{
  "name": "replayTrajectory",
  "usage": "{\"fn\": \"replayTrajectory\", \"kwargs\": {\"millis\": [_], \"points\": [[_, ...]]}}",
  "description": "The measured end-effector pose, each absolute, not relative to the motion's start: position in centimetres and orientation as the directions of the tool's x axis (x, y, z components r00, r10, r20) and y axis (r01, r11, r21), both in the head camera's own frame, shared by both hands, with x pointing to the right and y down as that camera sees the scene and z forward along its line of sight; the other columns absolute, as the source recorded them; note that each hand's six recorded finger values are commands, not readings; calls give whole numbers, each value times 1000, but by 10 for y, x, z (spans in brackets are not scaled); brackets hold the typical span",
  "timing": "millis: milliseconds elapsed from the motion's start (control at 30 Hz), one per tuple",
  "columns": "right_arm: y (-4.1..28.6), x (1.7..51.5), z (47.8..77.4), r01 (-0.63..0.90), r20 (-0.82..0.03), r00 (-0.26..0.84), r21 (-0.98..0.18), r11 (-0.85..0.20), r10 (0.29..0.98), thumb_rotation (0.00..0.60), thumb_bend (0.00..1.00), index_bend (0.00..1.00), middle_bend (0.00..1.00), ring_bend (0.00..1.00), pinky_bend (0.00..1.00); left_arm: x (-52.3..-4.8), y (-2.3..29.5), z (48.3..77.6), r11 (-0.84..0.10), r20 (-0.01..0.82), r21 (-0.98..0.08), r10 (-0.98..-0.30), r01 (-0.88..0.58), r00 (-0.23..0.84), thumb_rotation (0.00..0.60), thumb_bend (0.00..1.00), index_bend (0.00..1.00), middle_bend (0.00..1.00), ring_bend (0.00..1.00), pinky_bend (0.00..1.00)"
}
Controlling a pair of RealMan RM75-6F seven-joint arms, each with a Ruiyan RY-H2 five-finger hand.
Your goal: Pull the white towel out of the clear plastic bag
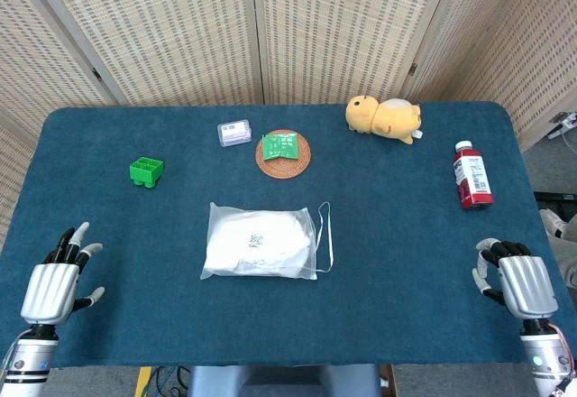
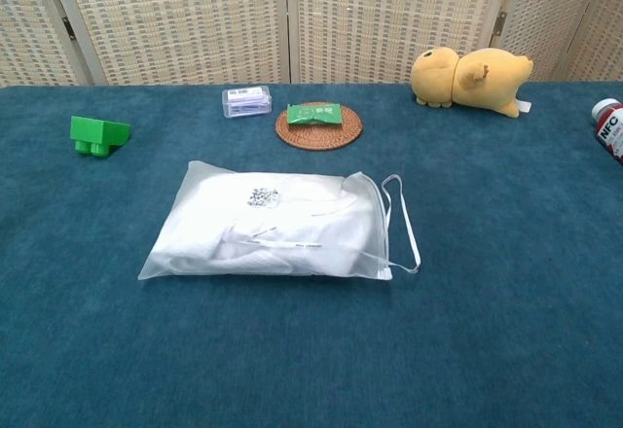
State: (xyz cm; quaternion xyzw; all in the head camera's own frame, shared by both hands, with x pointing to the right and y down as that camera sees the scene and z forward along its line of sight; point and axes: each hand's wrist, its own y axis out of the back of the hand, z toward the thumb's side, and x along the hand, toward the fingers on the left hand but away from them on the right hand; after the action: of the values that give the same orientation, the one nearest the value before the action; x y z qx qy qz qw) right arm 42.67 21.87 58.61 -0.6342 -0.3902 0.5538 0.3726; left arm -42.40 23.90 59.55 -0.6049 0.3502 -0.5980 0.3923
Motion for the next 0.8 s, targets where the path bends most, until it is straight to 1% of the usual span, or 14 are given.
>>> {"fn": "replayTrajectory", "kwargs": {"millis": [233,400,533,567,633,667,733,800], "points": [[216,426,584,88,-404,93,-907,-412,910,600,315,509,377,370,391,-425,244,594,-457,459,-888,-888,47,36,600,49,267,71,63,339],[212,426,579,100,-391,94,-911,-400,915,600,310,506,374,370,391,-414,236,588,-436,436,-900,-898,14,65,600,49,270,113,108,353],[209,427,573,106,-381,93,-915,-390,920,600,310,506,374,370,391,-397,225,586,-431,426,-902,-898,-27,109,600,49,189,114,109,354],[208,427,571,104,-377,92,-917,-386,922,600,310,501,374,370,391,-391,222,585,-431,424,-901,-897,-38,125,600,49,142,110,109,354],[208,427,568,105,-371,91,-919,-379,924,600,308,472,374,370,391,-380,216,584,-433,421,-900,-894,-56,152,600,48,67,80,99,354],[207,428,567,107,-368,90,-921,-376,926,600,308,444,374,370,391,-372,212,584,-435,419,-898,-892,-65,172,600,43,27,42,73,354],[207,429,566,105,-366,89,-921,-374,926,600,308,409,374,370,391,-358,206,584,-439,417,-896,-886,-74,203,600,30,1,4,25,348],[206,430,565,100,-366,88,-922,-373,927,600,308,385,374,370,391,-342,199,585,-448,419,-890,-877,-83,236,600,15,0,0,1,320]]}}
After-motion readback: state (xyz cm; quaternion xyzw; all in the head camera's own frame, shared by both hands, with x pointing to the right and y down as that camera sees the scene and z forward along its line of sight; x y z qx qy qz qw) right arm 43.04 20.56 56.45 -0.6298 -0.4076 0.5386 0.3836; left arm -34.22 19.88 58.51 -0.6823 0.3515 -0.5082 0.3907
